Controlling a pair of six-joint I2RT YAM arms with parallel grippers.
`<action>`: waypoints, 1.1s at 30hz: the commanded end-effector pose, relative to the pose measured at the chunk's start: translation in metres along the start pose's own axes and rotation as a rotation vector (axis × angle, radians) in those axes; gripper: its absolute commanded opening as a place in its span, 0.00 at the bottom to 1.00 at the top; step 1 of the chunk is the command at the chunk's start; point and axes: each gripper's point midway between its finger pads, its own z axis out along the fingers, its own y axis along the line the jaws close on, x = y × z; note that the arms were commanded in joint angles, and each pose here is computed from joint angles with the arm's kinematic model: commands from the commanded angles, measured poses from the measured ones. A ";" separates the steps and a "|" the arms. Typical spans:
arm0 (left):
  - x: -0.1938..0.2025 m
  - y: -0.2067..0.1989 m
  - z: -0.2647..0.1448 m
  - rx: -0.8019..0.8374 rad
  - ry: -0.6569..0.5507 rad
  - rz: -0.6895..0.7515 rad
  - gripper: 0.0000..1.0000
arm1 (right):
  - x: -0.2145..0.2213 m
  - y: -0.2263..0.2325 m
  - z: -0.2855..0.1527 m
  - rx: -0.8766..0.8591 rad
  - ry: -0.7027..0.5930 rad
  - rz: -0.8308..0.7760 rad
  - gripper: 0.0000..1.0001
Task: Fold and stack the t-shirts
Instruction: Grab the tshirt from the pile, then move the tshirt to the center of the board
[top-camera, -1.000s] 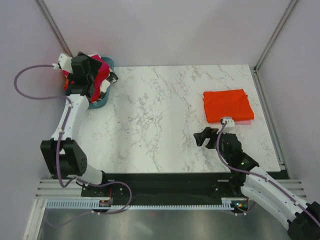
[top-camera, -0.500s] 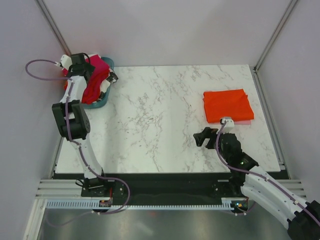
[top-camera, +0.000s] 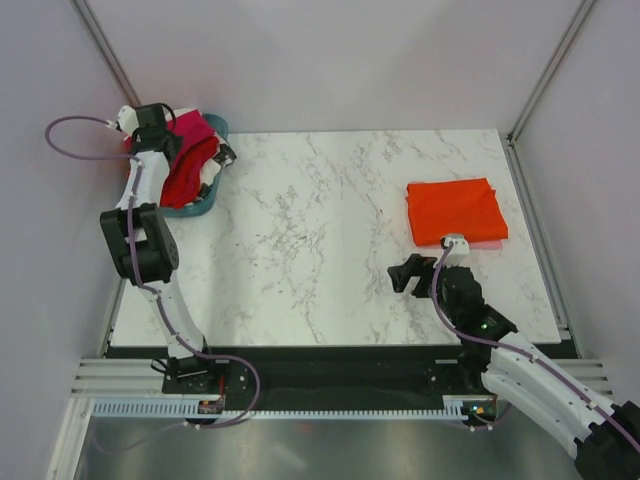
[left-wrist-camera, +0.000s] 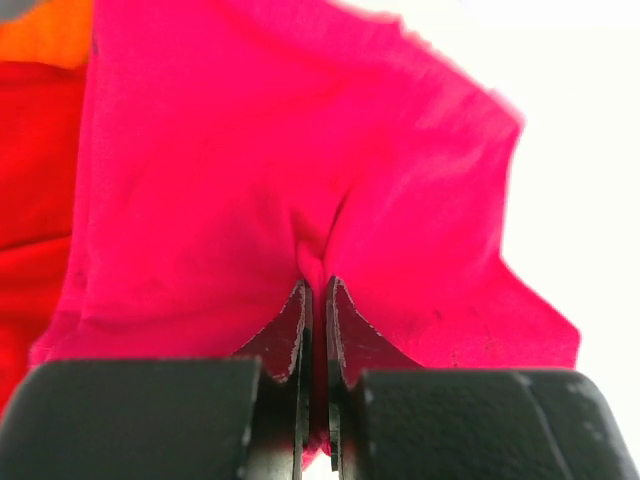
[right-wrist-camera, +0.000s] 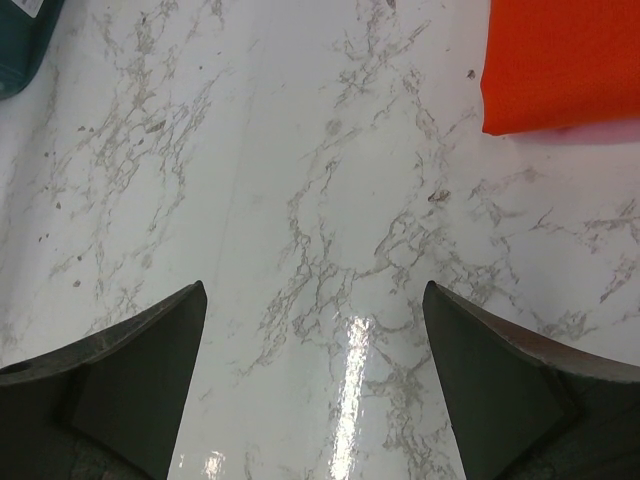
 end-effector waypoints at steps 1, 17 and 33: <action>-0.077 -0.036 -0.079 0.103 -0.184 -0.074 0.02 | -0.006 0.002 0.001 0.000 -0.022 0.003 0.98; 0.017 -0.157 -0.423 0.973 0.163 -0.218 0.02 | -0.008 0.001 0.002 0.007 -0.022 -0.002 0.98; 0.270 0.075 -0.316 0.567 0.518 -0.115 0.93 | -0.018 0.001 -0.006 0.001 -0.073 -0.003 0.97</action>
